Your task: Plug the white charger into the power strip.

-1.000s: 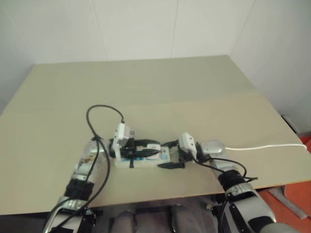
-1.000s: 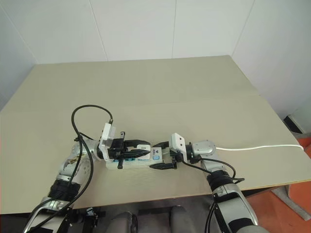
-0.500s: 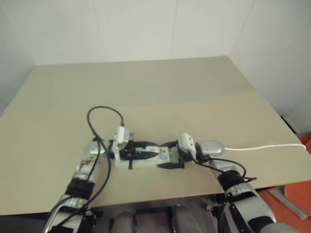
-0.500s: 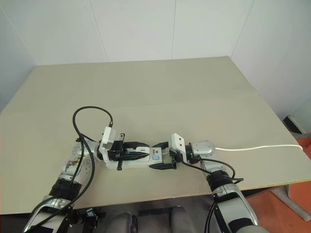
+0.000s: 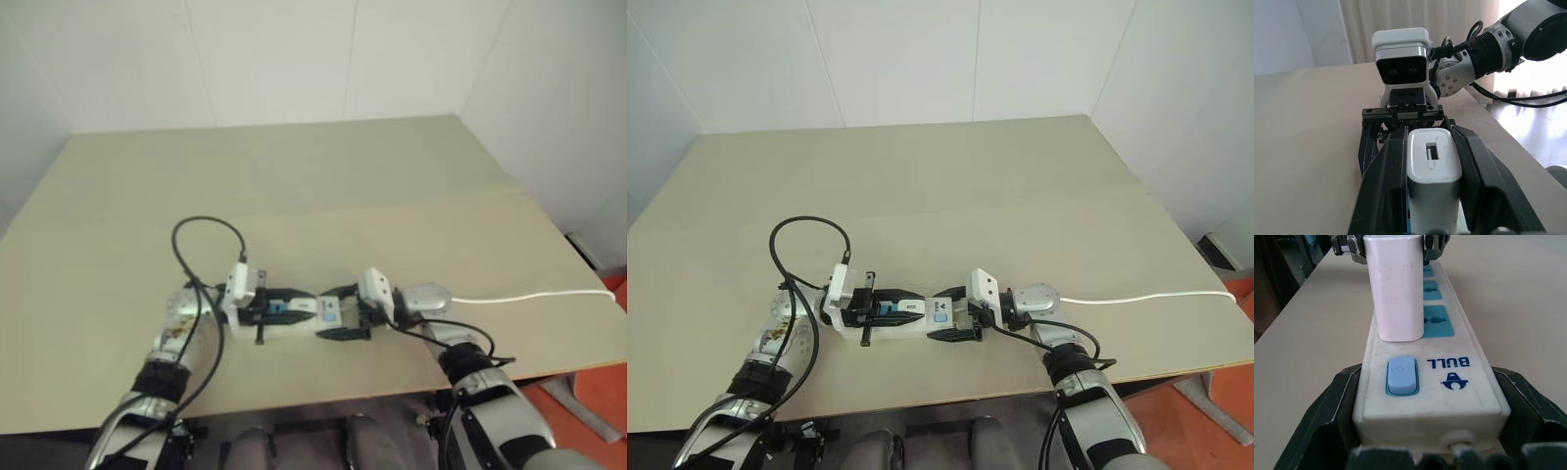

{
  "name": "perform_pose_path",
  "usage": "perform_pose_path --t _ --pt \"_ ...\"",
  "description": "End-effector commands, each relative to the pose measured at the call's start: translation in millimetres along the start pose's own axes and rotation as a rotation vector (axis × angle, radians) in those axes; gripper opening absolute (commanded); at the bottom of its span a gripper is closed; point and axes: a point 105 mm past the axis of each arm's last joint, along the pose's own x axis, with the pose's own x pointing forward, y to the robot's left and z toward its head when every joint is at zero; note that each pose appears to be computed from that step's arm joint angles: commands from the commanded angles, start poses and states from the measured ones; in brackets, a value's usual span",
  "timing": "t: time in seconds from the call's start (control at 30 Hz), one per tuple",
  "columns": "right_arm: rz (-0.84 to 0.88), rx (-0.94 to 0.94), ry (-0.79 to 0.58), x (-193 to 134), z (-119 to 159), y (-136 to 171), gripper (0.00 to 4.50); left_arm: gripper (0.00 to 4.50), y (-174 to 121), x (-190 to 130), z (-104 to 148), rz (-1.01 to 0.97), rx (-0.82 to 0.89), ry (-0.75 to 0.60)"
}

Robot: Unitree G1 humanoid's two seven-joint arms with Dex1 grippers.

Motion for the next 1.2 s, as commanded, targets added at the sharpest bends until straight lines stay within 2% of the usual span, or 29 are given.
perform_pose_path --t 0.03,0.3,0.63,0.67,0.9,1.0,1.2 --pt "0.048 0.057 0.103 -6 -25 14 3.41 1.01 -4 -38 -38 0.087 -0.113 0.193" --pt "0.049 0.054 0.102 -5 -25 13 3.41 1.01 -5 -36 -37 0.08 -0.144 0.205" --pt "0.046 0.054 0.098 -5 -25 13 3.41 4.32 -7 -33 -35 0.077 -0.181 0.204" --pt "0.045 0.054 0.098 -4 -24 13 3.41 4.47 -6 -32 -34 0.078 -0.182 0.201" --pt "0.039 0.054 0.089 -4 -23 11 3.41 4.47 0 -36 -8 0.097 -0.148 0.152" --pt "0.034 0.051 0.08 -6 -21 9 4.45 4.5 4 -45 10 0.089 -0.129 0.162" --pt "0.014 0.028 0.059 -18 -5 -4 4.48 4.5 13 -63 43 0.125 -0.075 0.188"
